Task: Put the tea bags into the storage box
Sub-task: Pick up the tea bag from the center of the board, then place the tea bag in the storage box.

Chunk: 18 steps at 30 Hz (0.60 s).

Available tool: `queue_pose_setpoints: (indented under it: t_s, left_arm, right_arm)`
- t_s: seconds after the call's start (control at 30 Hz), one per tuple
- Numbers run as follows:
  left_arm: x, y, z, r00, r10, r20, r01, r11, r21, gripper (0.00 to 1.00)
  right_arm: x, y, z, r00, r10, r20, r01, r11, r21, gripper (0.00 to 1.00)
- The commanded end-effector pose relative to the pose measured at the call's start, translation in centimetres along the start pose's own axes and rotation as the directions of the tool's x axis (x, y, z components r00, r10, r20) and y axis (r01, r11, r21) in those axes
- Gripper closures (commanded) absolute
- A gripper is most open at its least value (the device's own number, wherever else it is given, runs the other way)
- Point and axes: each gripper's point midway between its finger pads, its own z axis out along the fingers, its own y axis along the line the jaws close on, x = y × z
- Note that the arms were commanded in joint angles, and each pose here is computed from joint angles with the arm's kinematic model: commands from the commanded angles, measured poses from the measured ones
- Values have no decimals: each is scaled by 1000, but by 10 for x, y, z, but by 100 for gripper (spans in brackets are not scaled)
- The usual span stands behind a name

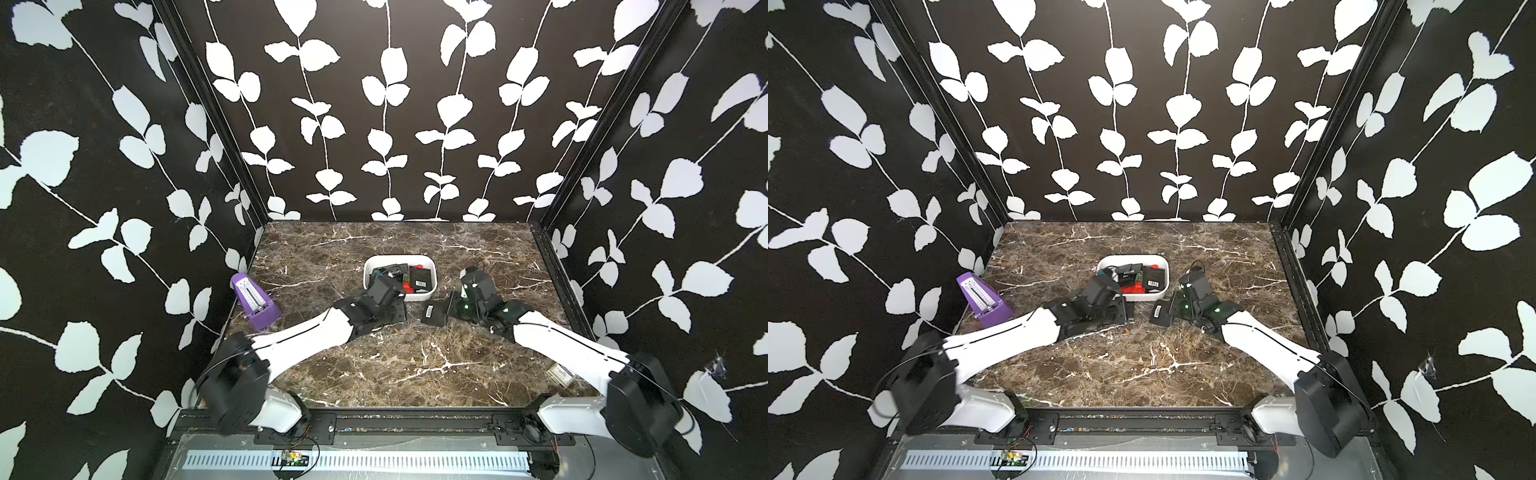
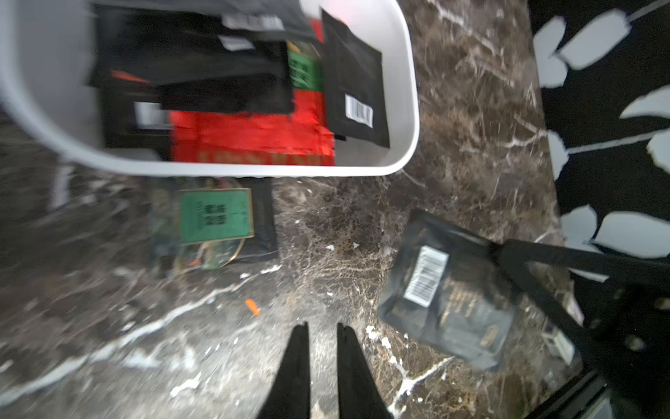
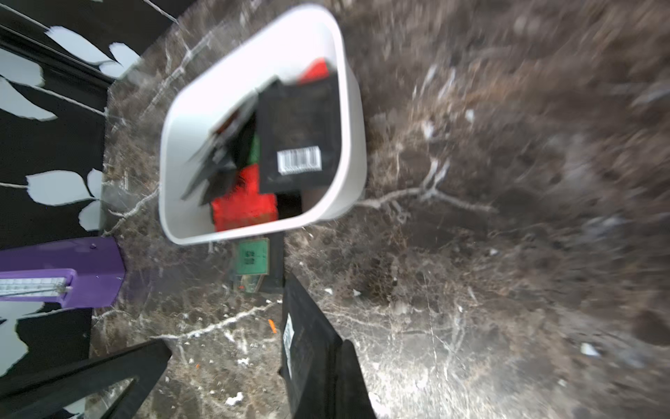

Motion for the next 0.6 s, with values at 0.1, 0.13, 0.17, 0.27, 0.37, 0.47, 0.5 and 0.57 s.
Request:
queue_pose_setpoints:
  t_s: [0.1,0.13,0.17,0.27,0.37,0.47,0.5,0.57]
  left_arm:
    - [22,70,-17,1000,-25,10,26,984,-176,74]
    - [25,76,-18,999,-38,10,39,983,-179,73]
    - [26,80,-19,999,-49,10,50,982,-182,72]
    - [29,88,-23,997,-70,21,73,982,-175,67]
    - [30,94,-25,995,-92,29,96,982,-165,65]
    - [31,96,-25,994,-107,24,110,981,-158,65]
    - [31,96,-25,994,-110,22,112,982,-154,65]
    - [32,96,-24,994,-109,16,110,982,-151,65]
  right_arm:
    - [-55,45,-3,995,-69,66,69,998,1,100]
    - [-59,50,5,995,-76,61,76,997,3,100]
    - [-64,53,12,995,-80,60,79,997,7,100]
    - [-76,62,43,996,-73,44,73,997,16,100]
    - [-93,74,66,997,-55,59,55,998,-4,100]
    - [-105,80,83,997,-43,70,44,999,-16,100]
    - [-109,82,87,996,-45,75,46,999,-15,100]
    - [-113,80,95,996,-47,70,48,999,-3,100]
